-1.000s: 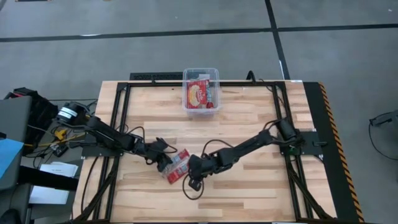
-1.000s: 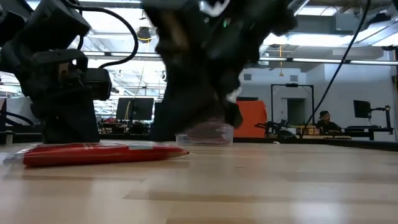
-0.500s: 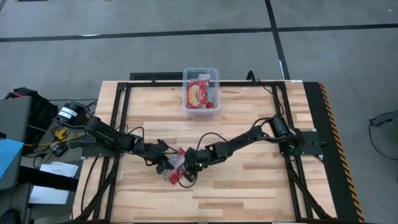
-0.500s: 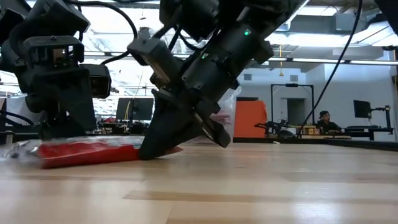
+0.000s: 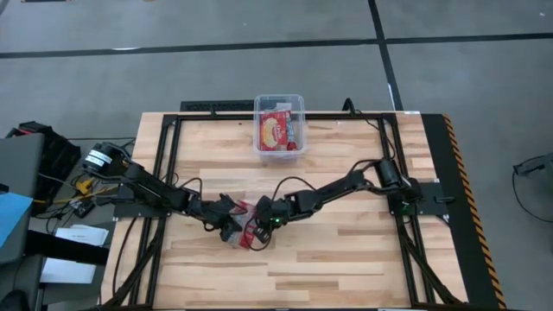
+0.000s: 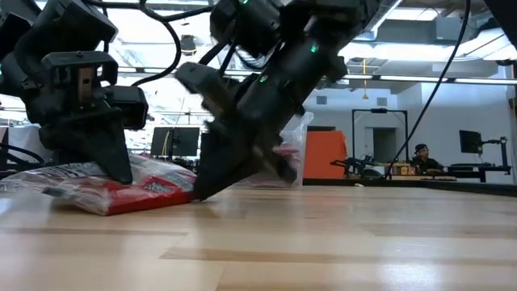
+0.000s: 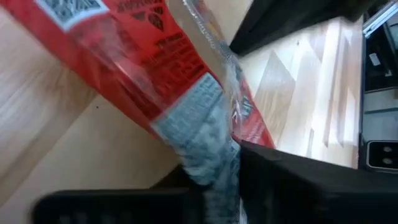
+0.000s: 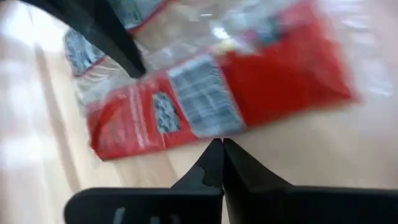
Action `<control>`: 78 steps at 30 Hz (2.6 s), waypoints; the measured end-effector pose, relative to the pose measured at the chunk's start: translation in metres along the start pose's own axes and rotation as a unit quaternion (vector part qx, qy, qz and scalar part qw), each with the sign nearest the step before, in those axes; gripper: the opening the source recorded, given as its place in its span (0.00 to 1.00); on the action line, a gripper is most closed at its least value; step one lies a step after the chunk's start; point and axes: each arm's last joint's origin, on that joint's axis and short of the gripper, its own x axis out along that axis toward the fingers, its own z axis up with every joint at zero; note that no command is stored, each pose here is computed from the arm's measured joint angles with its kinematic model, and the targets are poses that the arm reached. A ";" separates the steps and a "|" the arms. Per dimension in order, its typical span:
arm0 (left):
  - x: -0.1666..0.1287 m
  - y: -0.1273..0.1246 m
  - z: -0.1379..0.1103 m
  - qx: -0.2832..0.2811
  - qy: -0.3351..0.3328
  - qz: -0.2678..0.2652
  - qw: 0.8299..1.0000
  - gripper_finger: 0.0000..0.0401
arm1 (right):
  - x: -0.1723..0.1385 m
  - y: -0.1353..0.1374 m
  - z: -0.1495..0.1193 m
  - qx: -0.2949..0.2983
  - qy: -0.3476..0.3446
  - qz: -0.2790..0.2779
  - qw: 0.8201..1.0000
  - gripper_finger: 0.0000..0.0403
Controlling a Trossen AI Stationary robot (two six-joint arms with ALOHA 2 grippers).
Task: Sort popcorn bags into baskets
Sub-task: Put the red popcorn bag into the transparent bin
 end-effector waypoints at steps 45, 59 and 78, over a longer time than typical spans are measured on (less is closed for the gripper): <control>-0.116 -0.056 0.097 0.175 -0.356 -0.117 0.911 0.04 | -0.172 0.016 0.103 -0.007 -0.248 0.061 0.967 0.39; -0.120 -0.027 0.123 0.147 -0.357 -0.080 0.919 0.48 | -0.198 -0.035 0.151 0.004 -0.284 0.081 0.955 0.05; -0.127 0.013 0.141 0.087 -0.339 -0.009 0.937 0.76 | -0.242 -0.195 0.193 0.086 -0.190 0.050 0.977 0.09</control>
